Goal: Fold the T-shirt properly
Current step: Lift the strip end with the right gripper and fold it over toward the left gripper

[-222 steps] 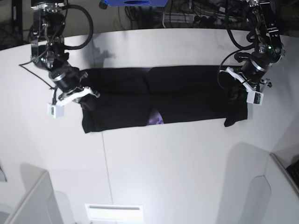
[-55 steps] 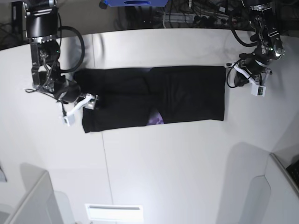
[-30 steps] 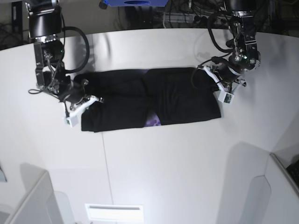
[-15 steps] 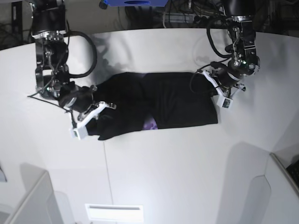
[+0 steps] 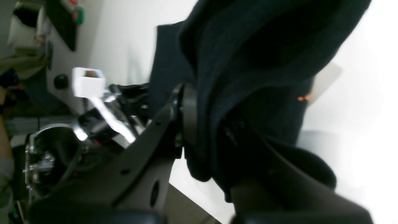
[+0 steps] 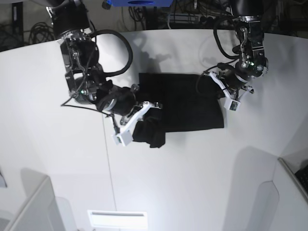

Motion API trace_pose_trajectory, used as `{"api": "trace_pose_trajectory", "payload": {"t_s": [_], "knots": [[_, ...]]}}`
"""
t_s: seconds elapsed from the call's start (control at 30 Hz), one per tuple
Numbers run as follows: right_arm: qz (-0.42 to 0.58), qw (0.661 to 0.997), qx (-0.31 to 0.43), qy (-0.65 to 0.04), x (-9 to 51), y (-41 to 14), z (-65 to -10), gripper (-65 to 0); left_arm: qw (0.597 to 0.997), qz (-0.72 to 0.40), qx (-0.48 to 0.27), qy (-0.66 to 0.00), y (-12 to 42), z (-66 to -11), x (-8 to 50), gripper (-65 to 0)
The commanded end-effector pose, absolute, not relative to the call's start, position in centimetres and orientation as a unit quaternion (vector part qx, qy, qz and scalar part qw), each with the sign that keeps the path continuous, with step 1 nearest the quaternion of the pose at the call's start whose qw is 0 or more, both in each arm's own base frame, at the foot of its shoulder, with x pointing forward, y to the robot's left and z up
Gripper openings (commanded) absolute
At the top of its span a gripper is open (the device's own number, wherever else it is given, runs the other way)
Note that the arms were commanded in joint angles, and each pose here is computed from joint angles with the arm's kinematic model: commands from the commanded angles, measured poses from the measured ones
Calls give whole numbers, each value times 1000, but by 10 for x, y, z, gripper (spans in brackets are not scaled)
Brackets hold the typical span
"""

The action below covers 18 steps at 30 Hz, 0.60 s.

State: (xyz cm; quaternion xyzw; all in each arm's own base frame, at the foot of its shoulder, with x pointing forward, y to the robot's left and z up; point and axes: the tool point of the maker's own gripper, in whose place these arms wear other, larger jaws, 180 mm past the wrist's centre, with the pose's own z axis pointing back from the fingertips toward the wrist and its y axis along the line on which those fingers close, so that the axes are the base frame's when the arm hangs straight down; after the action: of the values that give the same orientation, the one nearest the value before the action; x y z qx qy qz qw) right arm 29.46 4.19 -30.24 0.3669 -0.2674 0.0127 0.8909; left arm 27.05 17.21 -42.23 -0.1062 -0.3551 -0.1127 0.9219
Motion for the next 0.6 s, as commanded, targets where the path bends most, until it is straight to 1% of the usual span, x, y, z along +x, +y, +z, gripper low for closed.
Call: {"api": "trace_pose_trajectory", "payload": {"t_s": [0.0, 0.2, 0.3, 0.57], "knots": [[19, 877, 383, -290, 302, 52, -283, -650, 914, -116, -107, -374, 172, -411, 278, -650], [27, 866, 406, -290, 299, 84, -271, -650, 916, -115, -107, -369, 173, -414, 273, -650], [26, 870, 401, -286, 300, 90, -279, -650, 917, -115, -107, -367, 173, -415, 272, -650], [19, 867, 389, -311, 308, 103, -297, -650, 920, -113, -107, -360, 174, -419, 265, -650]]}}
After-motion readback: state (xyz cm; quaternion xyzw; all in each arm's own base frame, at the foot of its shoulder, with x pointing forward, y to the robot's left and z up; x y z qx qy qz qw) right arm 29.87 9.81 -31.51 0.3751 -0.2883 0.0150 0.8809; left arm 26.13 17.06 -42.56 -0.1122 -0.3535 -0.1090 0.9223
